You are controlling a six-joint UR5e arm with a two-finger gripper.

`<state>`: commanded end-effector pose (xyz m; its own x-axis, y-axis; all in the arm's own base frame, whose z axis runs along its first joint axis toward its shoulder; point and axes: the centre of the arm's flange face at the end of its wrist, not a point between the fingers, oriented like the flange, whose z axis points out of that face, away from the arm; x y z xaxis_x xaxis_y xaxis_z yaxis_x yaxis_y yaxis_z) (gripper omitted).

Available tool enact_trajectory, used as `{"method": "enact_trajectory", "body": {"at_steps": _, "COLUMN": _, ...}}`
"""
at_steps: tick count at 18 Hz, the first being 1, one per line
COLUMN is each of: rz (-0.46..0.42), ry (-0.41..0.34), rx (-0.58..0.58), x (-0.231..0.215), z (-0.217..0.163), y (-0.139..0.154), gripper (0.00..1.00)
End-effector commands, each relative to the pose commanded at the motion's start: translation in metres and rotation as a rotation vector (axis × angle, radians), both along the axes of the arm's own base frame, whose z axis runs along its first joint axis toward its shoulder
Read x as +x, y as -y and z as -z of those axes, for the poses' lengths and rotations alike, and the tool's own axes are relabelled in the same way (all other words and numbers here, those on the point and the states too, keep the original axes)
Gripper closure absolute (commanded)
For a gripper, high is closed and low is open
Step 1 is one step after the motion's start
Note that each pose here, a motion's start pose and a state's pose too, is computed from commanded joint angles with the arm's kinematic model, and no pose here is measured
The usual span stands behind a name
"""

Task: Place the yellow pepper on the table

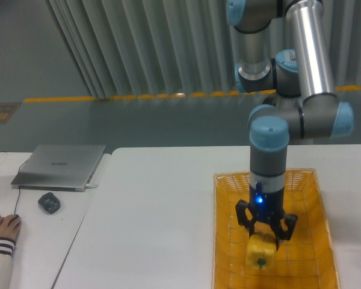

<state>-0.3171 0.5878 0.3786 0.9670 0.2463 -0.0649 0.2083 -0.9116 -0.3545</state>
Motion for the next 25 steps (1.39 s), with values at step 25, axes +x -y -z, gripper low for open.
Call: {"method": "enact_trajectory", "body": {"at_steps": 25, "rz": 0.036, "ry": -0.028, "rx": -0.045, "x": -0.264, "z": 0.065, "y": 0.222, "gripper": 0.46}}
